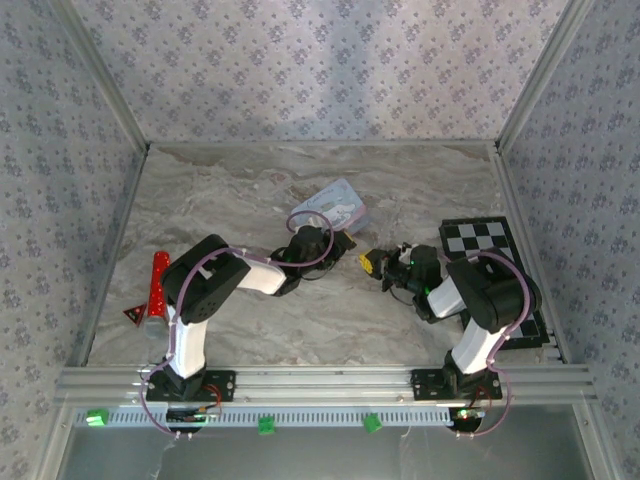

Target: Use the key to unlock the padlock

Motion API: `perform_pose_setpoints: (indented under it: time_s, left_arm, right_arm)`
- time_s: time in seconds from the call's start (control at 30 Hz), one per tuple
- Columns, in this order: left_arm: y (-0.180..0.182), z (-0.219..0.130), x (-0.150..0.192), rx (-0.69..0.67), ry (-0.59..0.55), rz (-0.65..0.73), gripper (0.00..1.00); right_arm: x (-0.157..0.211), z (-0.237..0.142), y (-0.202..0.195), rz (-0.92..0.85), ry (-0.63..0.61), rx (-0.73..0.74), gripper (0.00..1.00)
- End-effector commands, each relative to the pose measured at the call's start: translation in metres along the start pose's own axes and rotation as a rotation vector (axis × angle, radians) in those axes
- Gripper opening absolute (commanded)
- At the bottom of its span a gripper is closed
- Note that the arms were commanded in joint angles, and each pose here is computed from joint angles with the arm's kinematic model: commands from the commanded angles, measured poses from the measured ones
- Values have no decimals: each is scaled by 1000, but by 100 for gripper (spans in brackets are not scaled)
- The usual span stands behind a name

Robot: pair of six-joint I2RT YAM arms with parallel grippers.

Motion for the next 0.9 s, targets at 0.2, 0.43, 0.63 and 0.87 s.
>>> perform_pose_setpoints:
  time_s: [0.2, 0.43, 0.63, 0.87]
  left_arm:
    - [41, 1, 55, -136, 223, -92, 3]
    - [40, 2, 56, -132, 225, -91, 2]
    - [26, 3, 59, -98, 243, -99, 2]
    - [21, 0, 57, -97, 241, -85, 1]
  right_arm:
    - [-4, 3, 45, -78, -17, -87, 0]
    - [7, 5, 43, -93, 0, -63, 0]
    - [10, 11, 38, -64, 25, -80, 0]
    - [-10, 4, 38, -34, -7, -100, 0]
Point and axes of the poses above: each hand's point on the last joint's axis, 136 mm out from that joint toward the fingers, its own z axis out along the fingers, its own y axis along the line the jaws close on, x = y × z, the point moved 1 cm from there along -z, back along the fingers, and after that the axes turned 3 degrees about z, right-handed, at the moved point
